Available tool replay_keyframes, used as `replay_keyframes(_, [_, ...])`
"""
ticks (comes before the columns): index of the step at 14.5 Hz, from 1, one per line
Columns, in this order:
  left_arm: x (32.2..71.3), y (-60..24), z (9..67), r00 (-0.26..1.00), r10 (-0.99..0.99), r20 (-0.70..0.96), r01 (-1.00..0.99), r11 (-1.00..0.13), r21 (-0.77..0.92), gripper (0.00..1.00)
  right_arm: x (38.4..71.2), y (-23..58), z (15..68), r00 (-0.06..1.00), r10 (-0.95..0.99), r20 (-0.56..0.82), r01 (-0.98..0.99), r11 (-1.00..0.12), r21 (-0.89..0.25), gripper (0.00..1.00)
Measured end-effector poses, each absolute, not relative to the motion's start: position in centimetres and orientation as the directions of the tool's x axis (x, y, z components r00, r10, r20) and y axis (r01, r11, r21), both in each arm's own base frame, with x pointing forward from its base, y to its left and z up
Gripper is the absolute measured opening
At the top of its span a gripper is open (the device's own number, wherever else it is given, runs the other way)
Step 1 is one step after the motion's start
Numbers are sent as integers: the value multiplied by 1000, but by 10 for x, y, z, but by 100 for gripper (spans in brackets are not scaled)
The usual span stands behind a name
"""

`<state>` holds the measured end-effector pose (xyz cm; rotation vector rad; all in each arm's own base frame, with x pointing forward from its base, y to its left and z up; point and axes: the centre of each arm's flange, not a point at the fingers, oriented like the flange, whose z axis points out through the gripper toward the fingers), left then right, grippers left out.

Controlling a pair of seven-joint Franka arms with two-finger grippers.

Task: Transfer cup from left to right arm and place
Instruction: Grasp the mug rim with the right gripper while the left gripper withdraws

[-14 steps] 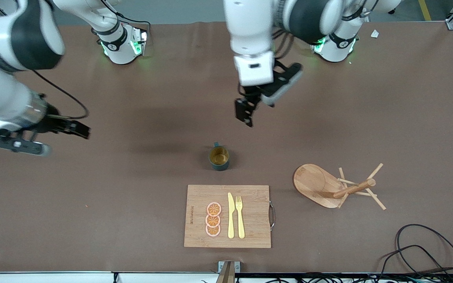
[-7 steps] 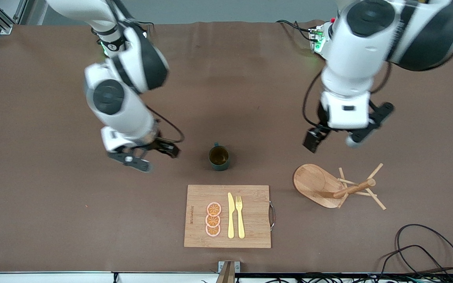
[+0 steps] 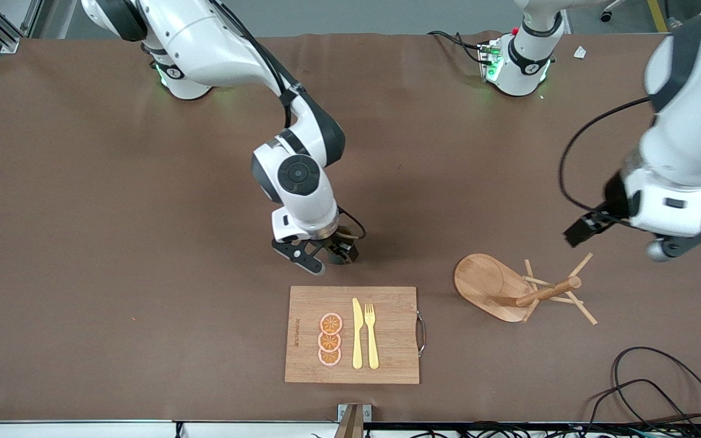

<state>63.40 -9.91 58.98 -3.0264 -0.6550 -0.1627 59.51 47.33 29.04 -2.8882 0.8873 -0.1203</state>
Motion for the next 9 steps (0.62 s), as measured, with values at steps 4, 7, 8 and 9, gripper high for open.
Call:
replay_keyframes(4, [608,-47,627,958,283,53,285,-959,-16,100,586,496,277,806,-591,36,-580,-801,-145,100])
replay_keyframes(7, [583,-22,651,985,168,24,169,-985,-41,100,583,503,259,810,-585,36,-576,-806,-138,87])
replay_keyframes(8, [575,-21,655,990,139,0,138,-989,-45,100,583,502,254,815,-578,37,-569,-811,-133,79])
replay_keyframes(9, [568,-23,655,992,122,-20,121,-992,-36,100,583,502,251,825,-564,39,-556,-821,-129,64])
